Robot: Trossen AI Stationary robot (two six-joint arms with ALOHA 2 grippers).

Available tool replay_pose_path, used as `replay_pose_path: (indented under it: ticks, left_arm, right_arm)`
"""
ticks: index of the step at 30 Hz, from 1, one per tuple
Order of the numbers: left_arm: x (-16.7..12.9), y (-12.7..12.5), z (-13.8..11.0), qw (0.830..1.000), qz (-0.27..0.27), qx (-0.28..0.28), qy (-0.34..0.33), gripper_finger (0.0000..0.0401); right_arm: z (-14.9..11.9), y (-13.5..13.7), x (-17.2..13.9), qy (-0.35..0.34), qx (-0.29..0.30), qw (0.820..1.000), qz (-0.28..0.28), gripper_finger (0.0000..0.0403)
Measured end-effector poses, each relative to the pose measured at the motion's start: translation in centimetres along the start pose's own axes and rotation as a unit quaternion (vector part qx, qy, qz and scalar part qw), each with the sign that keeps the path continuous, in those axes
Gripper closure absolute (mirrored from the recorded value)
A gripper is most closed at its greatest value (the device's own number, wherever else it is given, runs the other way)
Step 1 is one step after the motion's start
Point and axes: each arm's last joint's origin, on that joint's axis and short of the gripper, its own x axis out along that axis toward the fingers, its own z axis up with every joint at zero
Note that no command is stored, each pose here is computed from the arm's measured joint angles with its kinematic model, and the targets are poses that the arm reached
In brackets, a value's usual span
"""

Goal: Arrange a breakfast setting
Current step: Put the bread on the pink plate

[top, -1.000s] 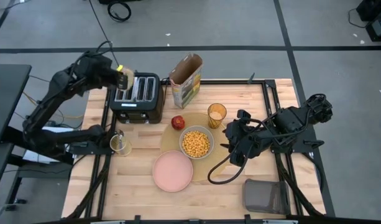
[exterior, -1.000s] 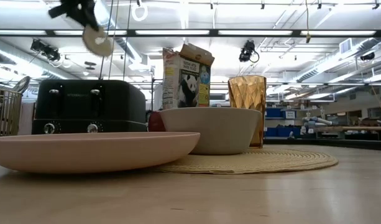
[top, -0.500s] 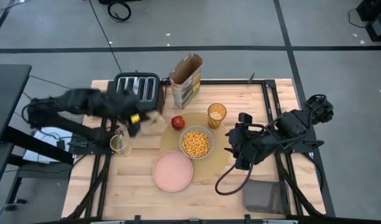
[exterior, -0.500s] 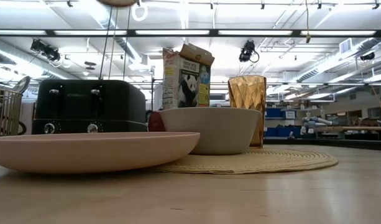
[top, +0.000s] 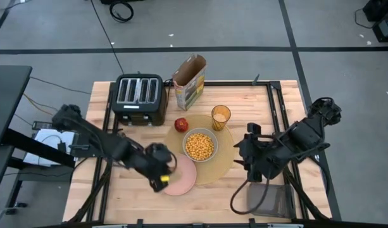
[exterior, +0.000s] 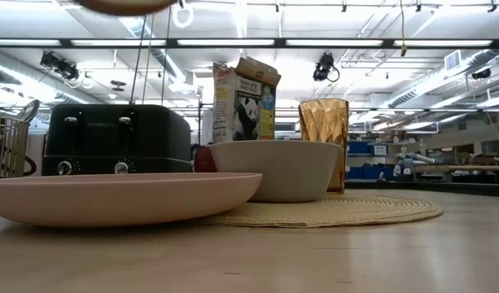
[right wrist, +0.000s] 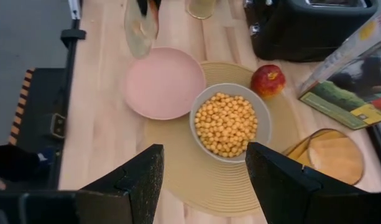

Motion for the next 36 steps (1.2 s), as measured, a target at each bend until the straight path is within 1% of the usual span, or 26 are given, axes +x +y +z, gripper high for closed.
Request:
replay_pose_path:
  ticks: [3,5,9,13,16,20,21,26,30,33,36]
  left_arm:
    - [2.4,-1.0,-0.8,1.0,0.015,0.001,0.018,0.0342]
    - [3.9,-1.3,-1.1,0.999,0.027,0.0,0.029,0.0342]
    - [6.9,-1.6,-1.3,0.998,0.031,0.001,0.053,0.0342]
    - [9.7,-0.3,-2.2,0.995,0.055,-0.003,0.088,0.0342]
    - [11.1,0.9,-2.8,0.994,0.058,-0.016,0.086,0.0342]
    - [12.2,1.6,-2.8,0.997,0.028,-0.03,0.059,0.0342]
    - [12.4,1.8,-3.0,0.997,0.024,-0.031,0.061,0.0342]
    - [13.5,3.8,-3.9,0.994,0.046,-0.045,0.087,0.0342]
    - [13.6,4.1,-3.9,0.994,0.049,-0.048,0.085,0.034]
    - [13.6,4.4,-3.8,0.994,0.059,-0.046,0.077,0.033]
    - [13.7,4.6,-3.6,0.994,0.064,-0.044,0.076,0.031]
  right_arm:
    - [-0.4,0.7,-0.5,-0.002,0.011,1.0,0.012,0.017]
    - [-0.7,1.4,-0.7,-0.006,0.02,1.0,0.024,0.017]
    - [-1.8,3.2,-0.8,-0.008,0.037,0.998,0.047,0.017]
    - [-2.9,4.6,-0.5,-0.005,0.056,0.996,0.062,0.017]
    - [-3.6,5.4,-0.3,-0.002,0.072,0.995,0.07,0.017]
    - [-4.3,5.8,-0.2,0.006,0.084,0.994,0.07,0.0169]
    - [-4.3,5.9,-0.2,0.008,0.084,0.994,0.069,0.0169]
    - [-4.2,5.8,-0.1,0.006,0.088,0.994,0.069,0.0169]
    - [-4.2,5.8,-0.1,0.005,0.083,0.994,0.068,0.0169]
    - [-4.2,5.7,-0.1,-0.002,0.081,0.995,0.06,0.0169]
    - [-4.1,5.7,0.0,-0.005,0.073,0.996,0.056,0.0169]
